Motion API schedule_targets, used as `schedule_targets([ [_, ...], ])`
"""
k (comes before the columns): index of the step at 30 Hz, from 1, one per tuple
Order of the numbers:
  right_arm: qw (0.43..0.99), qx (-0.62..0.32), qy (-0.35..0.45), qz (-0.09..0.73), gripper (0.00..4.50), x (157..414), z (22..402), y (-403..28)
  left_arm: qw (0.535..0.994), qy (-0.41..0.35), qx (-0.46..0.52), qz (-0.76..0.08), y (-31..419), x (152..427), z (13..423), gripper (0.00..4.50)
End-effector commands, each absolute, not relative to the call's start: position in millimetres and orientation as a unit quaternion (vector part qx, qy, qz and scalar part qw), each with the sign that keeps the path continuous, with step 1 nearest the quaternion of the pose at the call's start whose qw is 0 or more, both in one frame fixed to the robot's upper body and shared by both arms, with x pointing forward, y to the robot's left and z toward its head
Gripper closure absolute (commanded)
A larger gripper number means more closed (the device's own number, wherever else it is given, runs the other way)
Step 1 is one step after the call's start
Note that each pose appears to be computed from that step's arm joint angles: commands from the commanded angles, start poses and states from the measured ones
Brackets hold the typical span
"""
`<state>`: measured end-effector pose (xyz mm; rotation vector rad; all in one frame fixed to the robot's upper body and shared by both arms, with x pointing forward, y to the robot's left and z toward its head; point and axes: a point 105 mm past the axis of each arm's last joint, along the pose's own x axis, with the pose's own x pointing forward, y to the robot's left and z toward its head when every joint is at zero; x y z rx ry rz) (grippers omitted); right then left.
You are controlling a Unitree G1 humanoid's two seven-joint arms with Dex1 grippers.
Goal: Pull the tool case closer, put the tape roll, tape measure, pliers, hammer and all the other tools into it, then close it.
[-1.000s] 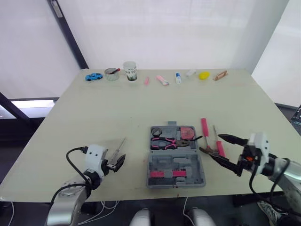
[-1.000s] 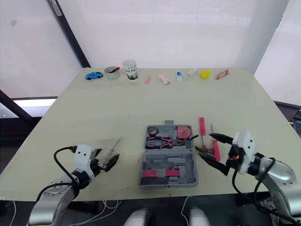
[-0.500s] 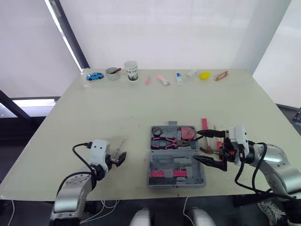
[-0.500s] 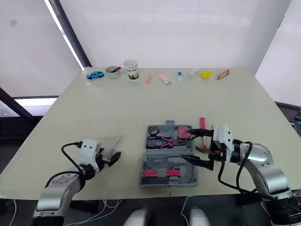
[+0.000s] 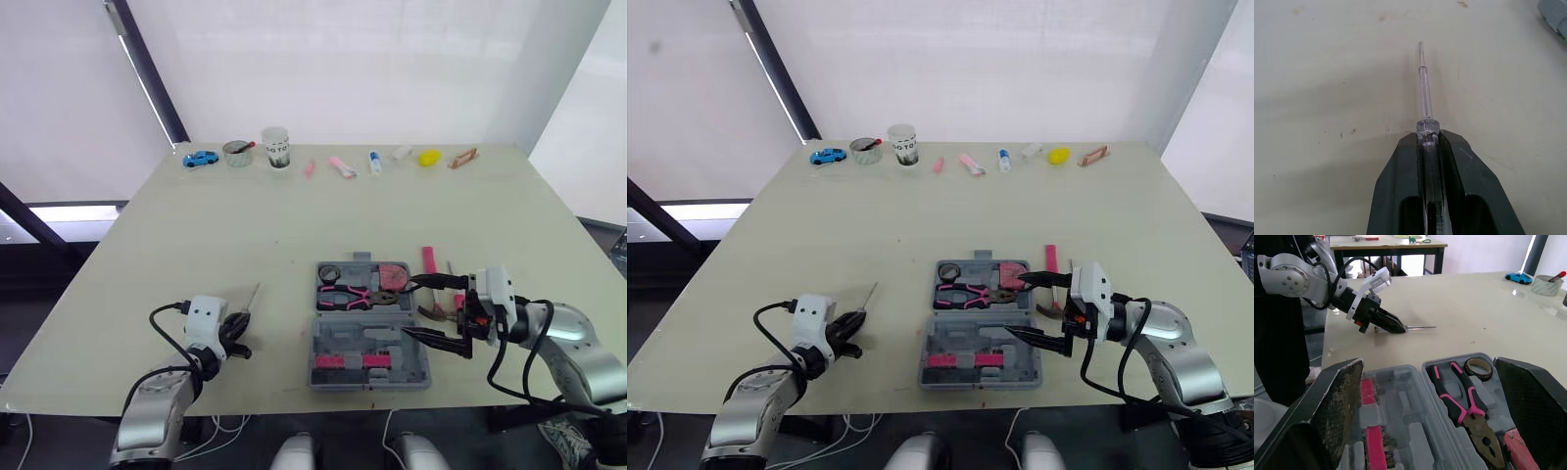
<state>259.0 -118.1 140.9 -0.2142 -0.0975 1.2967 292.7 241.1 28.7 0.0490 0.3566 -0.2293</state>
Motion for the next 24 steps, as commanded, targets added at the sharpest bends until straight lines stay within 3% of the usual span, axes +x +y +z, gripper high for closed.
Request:
schedule_targets([
  [1, 0.783, -0.109, -0.064, 0.609, 0.0, 256, 147, -116, 0.974, 0.191, 0.014, -0.122, 239, 289, 18, 4.42],
  [9, 0.772, -0.103, -0.078, 0.622, 0.0, 253, 151, -113, 0.97, 0.185, 0.039, -0.152, 239, 290, 28, 4.42],
  [16, 0.773, -0.099, -0.081, 0.622, 0.0, 254, 151, -113, 0.94, 0.18, 0.1, -0.271, 233, 279, 59, 4.42],
  [24, 0.793, -0.097, -0.078, 0.596, 0.0, 258, 148, -125, 0.863, 0.181, 0.181, -0.435, 207, 268, 99, 4.42],
])
